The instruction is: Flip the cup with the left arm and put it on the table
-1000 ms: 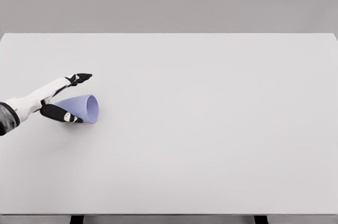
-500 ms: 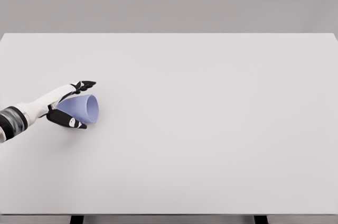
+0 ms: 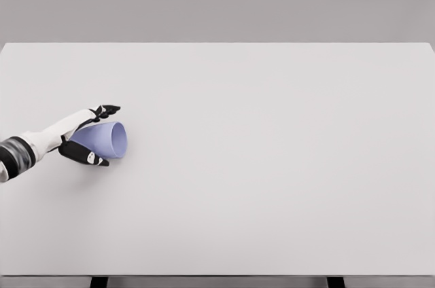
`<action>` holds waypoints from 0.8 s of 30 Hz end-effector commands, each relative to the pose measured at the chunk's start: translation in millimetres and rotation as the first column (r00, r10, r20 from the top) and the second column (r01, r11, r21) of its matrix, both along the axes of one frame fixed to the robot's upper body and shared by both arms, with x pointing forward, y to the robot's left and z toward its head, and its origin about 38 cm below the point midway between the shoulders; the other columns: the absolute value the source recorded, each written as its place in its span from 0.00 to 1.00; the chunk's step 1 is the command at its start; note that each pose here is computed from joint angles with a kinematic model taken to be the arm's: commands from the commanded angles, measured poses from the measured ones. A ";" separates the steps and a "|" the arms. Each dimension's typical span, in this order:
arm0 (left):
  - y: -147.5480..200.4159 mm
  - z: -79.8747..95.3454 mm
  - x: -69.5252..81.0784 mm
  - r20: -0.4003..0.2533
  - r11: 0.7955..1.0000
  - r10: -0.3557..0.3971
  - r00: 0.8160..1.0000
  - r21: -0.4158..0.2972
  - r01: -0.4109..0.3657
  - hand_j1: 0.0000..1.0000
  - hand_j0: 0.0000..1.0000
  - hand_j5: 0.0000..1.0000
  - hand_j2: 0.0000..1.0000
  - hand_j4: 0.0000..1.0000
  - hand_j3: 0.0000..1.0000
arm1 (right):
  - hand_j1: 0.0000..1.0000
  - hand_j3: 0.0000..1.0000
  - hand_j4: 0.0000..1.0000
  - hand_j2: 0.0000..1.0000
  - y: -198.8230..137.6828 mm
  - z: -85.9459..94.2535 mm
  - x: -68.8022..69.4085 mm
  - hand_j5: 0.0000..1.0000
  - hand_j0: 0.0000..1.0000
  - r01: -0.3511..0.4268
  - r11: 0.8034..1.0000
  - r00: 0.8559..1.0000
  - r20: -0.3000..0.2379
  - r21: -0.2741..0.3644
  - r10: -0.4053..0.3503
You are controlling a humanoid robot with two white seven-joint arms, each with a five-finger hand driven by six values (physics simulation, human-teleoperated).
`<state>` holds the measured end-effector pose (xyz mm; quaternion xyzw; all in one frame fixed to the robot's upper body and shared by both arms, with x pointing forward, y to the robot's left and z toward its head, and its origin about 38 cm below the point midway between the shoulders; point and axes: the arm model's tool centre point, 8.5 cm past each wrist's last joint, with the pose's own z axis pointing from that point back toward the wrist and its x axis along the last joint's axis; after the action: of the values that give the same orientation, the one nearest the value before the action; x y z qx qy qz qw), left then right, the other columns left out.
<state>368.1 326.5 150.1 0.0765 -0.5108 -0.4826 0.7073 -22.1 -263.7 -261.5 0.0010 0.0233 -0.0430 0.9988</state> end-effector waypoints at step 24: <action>-9.8 -1.2 2.4 0.007 0.996 -0.061 0.998 0.065 0.060 0.87 0.87 0.87 0.87 0.87 0.87 | 1.00 1.00 1.00 1.00 0.0 0.0 0.1 1.00 1.00 0.000 1.000 1.000 0.000 0.000 0.000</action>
<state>371.6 317.2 150.8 0.0877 -0.5027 -0.5184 0.6861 -22.0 -263.7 -261.5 0.0010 0.0232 -0.0430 0.9988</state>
